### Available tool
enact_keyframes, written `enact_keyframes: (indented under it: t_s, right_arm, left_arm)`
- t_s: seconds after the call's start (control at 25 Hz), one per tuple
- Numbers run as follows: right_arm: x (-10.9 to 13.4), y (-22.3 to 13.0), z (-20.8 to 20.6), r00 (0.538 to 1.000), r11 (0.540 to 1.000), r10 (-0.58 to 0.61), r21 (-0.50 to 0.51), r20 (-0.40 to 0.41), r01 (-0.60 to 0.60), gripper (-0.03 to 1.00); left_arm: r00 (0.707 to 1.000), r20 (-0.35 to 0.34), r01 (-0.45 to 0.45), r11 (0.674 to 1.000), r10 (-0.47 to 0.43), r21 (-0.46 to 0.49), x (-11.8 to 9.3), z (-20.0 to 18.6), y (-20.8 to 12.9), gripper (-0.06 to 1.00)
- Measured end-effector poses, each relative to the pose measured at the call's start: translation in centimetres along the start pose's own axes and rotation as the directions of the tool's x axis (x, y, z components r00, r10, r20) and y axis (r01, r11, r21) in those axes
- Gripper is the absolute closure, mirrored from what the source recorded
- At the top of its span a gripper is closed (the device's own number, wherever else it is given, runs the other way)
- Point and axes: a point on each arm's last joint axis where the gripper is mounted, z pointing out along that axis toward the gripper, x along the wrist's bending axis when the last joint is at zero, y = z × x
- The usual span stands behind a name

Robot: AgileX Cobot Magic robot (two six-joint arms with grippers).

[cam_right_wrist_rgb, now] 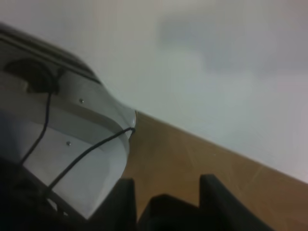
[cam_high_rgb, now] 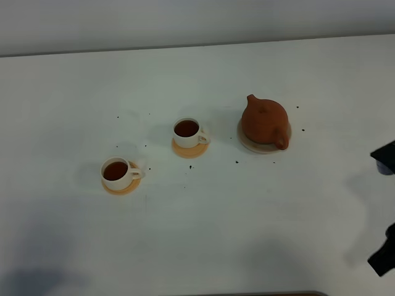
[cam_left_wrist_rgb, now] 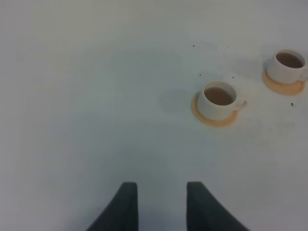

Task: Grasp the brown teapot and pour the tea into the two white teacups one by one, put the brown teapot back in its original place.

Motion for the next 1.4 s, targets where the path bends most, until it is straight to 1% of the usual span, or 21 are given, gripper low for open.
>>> enact_keyframes:
  t_s: [0.24, 0.28, 0.4, 0.56, 0.68, 0.8, 0.96, 1.04, 1.2, 1.32, 1.4]
  right_arm:
    - [0.4, -3.8, -0.6, 1.0, 0.995, -0.021, -0.1, 0.002, 0.021, 0.72]
    - [0.5, -4.3, -0.7, 1.0, 0.991, -0.021, -0.129, 0.001, 0.02, 0.73]
    - [0.6, -5.5, 0.1, 1.0, 0.98, -0.02, -0.198, 0.0, 0.019, 0.73]
    - [0.9, -6.8, 1.2, 1.0, 0.977, -0.014, -0.214, -0.02, 0.01, 0.73]
    - [1.0, -7.1, 0.9, 1.0, 0.965, -0.013, -0.262, -0.027, 0.005, 0.73]
    - [0.9, -7.3, 0.5, 1.0, 0.947, -0.018, -0.321, -0.006, 0.015, 0.73]
    - [0.6, -8.0, -0.1, 0.999, 0.928, -0.009, -0.371, 0.039, 0.023, 0.73]
    - [0.4, -8.4, -0.4, 0.999, 0.917, 0.023, -0.399, 0.042, -0.004, 0.73]
    - [-0.4, -9.2, -0.9, 0.989, 0.884, 0.139, -0.457, 0.052, -0.101, 0.73]
    - [-1.0, -9.9, -1.3, 0.967, 0.849, 0.248, -0.494, 0.057, -0.189, 0.73]
    - [-1.4, -10.4, -1.5, 0.943, 0.817, 0.327, -0.519, 0.06, -0.25, 0.73]
  left_arm:
    - [1.0, 0.0, 0.0, 1.0, 0.0, 0.0, 0.0, 0.0, 0.0, 0.69]
    - [1.0, 0.0, 0.0, 1.0, 0.0, 0.0, 0.0, 0.0, 0.0, 0.69]
    - [1.0, 0.0, 0.0, 1.0, 0.0, 0.0, 0.0, 0.0, 0.0, 0.69]
    - [1.0, 0.0, 0.0, 1.0, 0.0, 0.0, 0.0, 0.0, 0.0, 0.69]
    - [1.0, 0.0, 0.0, 1.0, 0.0, 0.0, 0.0, 0.0, 0.0, 0.69]
    - [1.0, 0.0, 0.0, 1.0, 0.0, 0.0, 0.0, 0.0, 0.0, 0.69]
    - [1.0, 0.0, 0.0, 1.0, 0.0, 0.0, 0.0, 0.0, 0.0, 0.69]
    - [1.0, 0.0, 0.0, 1.0, 0.0, 0.0, 0.0, 0.0, 0.0, 0.69]
    - [1.0, 0.0, 0.0, 1.0, 0.0, 0.0, 0.0, 0.0, 0.0, 0.69]
    - [1.0, 0.0, 0.0, 1.0, 0.0, 0.0, 0.0, 0.0, 0.0, 0.69]
    - [1.0, 0.0, 0.0, 1.0, 0.0, 0.0, 0.0, 0.0, 0.0, 0.69]
